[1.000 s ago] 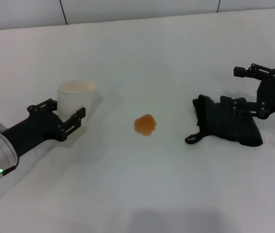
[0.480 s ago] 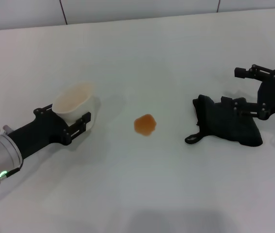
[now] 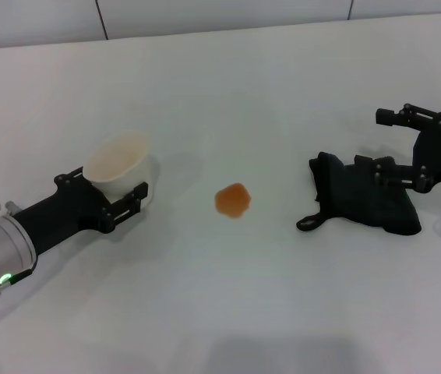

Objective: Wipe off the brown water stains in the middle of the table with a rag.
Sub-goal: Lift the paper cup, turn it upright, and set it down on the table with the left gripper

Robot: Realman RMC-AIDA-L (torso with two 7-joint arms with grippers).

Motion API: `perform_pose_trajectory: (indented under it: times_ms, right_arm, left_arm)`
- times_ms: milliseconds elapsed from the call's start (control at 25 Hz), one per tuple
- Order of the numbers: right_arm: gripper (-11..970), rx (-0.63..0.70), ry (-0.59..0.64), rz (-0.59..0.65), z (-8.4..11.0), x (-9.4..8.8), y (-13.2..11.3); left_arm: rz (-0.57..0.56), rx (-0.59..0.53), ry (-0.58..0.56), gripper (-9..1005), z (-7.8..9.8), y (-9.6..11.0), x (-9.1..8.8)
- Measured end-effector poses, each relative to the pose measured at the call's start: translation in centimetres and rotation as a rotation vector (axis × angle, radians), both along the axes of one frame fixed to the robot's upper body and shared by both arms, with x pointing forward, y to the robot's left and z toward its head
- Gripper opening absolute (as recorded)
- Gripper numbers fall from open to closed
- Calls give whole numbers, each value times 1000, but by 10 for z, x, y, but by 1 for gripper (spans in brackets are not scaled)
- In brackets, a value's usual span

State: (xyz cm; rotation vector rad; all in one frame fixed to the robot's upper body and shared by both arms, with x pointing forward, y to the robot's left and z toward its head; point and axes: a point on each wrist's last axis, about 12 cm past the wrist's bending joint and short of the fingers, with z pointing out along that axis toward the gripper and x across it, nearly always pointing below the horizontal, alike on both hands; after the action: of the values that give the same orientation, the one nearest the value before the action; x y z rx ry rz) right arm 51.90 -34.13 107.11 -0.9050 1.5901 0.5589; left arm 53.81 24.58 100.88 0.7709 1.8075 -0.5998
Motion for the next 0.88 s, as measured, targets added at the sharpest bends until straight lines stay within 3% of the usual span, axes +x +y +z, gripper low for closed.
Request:
perform_pose_trajectory:
  times_ms: [880]
  right_arm:
    - [838, 0, -1, 1, 0, 0, 0]
  left_arm:
    - [-2, -12, 18, 763, 2, -2, 3]
